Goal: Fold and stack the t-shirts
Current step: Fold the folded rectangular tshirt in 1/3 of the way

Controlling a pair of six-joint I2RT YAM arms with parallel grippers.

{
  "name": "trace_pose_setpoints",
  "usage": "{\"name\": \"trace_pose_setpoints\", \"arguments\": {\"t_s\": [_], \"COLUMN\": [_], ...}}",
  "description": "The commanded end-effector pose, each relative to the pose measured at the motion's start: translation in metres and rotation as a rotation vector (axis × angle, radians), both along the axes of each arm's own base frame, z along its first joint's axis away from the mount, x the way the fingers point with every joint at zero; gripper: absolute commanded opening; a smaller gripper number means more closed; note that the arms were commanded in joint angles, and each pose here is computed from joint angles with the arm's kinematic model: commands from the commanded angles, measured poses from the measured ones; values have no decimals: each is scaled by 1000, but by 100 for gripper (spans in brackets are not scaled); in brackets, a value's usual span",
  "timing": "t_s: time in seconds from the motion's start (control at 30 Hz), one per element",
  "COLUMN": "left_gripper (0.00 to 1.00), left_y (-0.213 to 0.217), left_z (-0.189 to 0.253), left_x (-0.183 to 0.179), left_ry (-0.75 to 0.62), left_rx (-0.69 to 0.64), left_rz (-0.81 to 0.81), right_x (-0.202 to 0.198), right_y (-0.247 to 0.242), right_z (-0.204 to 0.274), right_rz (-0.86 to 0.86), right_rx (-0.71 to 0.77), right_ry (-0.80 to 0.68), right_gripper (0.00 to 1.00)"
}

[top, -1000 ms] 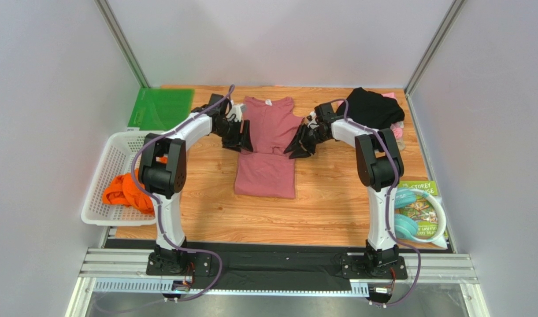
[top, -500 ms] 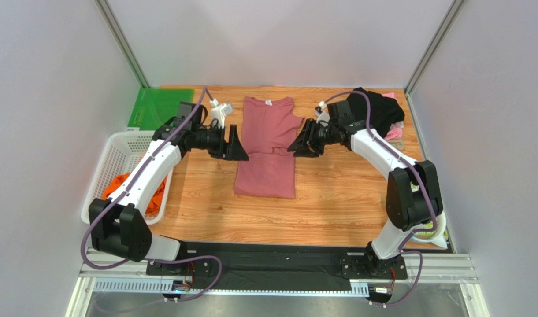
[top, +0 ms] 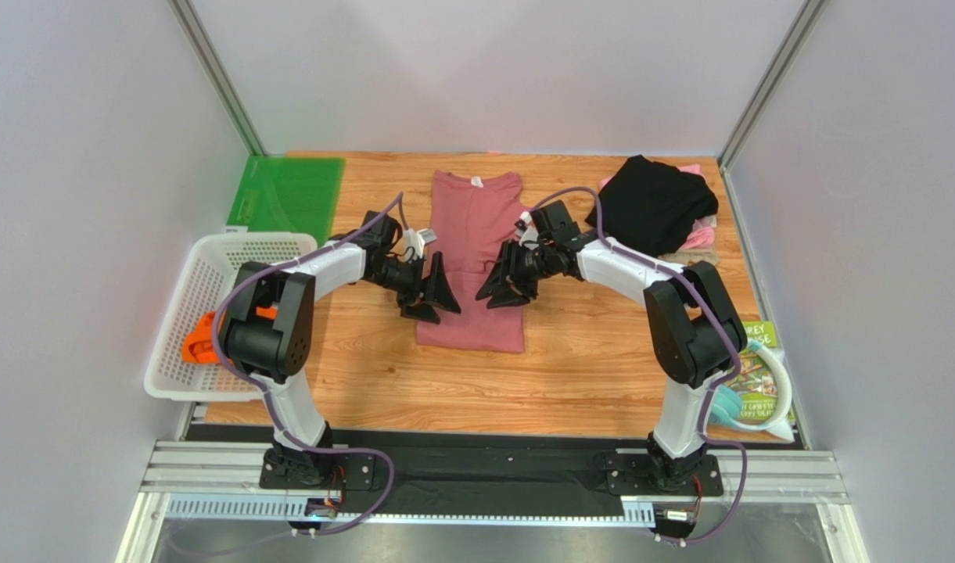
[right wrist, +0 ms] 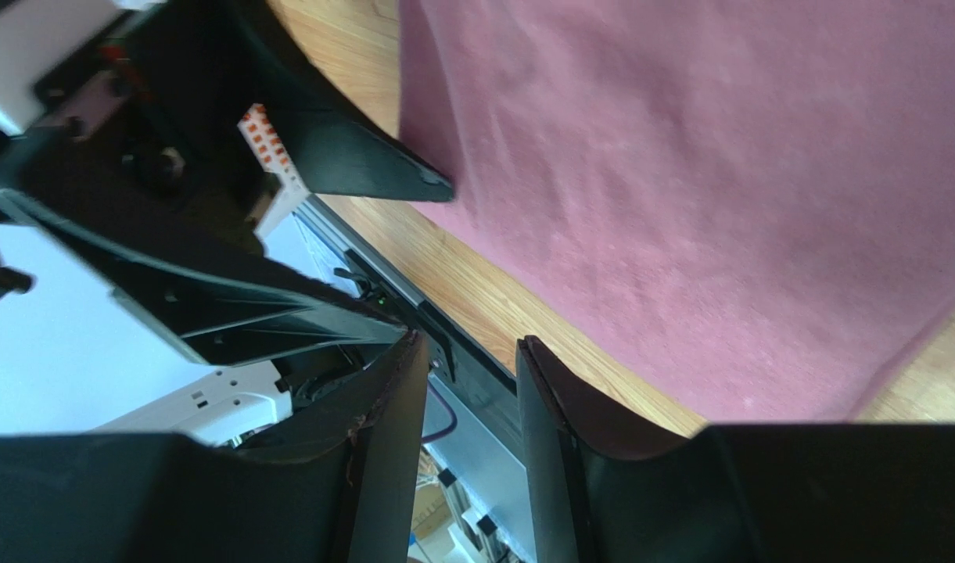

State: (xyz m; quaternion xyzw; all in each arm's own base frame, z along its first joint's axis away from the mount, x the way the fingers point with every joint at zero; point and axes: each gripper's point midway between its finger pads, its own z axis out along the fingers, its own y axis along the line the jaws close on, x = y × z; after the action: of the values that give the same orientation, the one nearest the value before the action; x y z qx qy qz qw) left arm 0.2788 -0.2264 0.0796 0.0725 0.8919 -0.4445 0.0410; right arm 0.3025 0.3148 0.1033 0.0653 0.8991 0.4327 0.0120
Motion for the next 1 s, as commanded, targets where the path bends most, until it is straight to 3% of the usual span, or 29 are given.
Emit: {"name": "trace_pose_setpoints", "arguments": {"t_s": [0.0,0.07,0.17,0.23,0.33,0.47,0.67,0.97], "left_gripper": [81,88,88,98,100,100,100,100], "left_y": [-13,-9,5,17,30,32,20,-9], "left_z": [10,1,-19,-35,-53,-58,-42,69], "left_x": [3,-5,-22,-32,-44,-50,-44,-41], "left_ry": [17,22,42,66,84,132,146,8], "left_rx": [-92,-71,16,101,182,193,122,-176], "left_rz": [-6,-27,-55,-62,-95,-108,-107,-127], "right_x": [19,18,18,16,15,15,17,-7], "right_y": [11,12,11,10,10,13,18,36], "right_z": [25,24,20,14,6,2,14,-1], "right_rz": [1,3,5,4,-1,-4,-12,38], "right_rx": [62,61,58,51,49,61,97,157], "right_ry": [-71,-68,-63,-48,-21,-11,-9,86], "right_gripper": [39,39,39,39,39,39,39,39]}}
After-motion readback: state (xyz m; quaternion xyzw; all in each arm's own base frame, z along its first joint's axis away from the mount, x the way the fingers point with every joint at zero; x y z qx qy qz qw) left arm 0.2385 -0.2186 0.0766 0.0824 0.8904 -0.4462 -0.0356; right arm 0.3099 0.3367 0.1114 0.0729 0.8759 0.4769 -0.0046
